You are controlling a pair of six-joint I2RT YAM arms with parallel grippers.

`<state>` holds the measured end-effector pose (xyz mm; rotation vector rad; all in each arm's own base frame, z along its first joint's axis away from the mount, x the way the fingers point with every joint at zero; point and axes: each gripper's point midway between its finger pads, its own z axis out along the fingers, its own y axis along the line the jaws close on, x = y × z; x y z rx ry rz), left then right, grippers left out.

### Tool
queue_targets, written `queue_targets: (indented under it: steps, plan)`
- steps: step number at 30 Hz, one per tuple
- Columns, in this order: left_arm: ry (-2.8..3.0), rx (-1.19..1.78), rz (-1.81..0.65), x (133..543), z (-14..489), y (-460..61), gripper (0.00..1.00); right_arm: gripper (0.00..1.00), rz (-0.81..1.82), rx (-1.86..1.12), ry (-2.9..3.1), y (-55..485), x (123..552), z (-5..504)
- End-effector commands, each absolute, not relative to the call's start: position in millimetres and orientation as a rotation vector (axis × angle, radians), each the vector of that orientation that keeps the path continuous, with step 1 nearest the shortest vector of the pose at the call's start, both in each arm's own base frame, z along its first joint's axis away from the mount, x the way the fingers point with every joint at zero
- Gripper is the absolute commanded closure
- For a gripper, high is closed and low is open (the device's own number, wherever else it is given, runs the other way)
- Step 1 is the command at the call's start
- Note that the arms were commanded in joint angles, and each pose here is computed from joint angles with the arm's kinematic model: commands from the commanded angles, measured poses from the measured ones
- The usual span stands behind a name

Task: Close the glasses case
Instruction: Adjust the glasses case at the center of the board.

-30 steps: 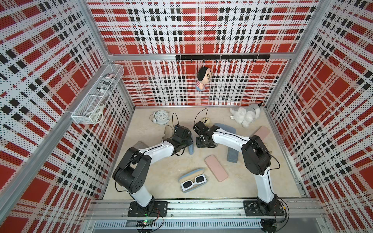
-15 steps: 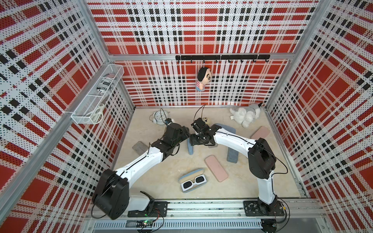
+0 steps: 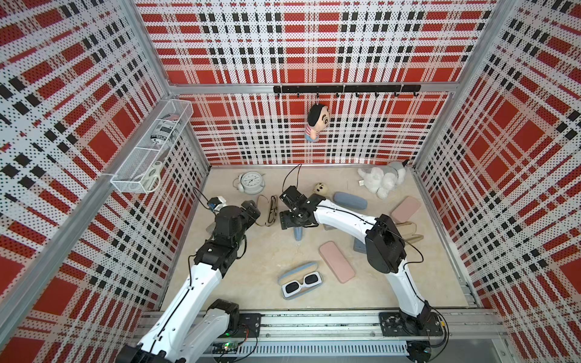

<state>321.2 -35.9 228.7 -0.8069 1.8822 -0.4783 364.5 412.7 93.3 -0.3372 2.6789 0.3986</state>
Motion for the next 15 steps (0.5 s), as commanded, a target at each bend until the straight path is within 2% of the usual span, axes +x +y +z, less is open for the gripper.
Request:
queue_targets:
  steps: [1, 15]
  plan:
    - [1.897, -0.804, -0.472, 316.5, 226.5, -30.0, 0.12, 0.2, 0.295, -0.3, 2.739, 396.7, 361.1, 71.2]
    - [1.938, -0.792, -0.494, 322.8, 212.8, -36.5, 0.12, 0.19, 0.227, -0.27, 2.777, 377.7, 361.7, 53.3]
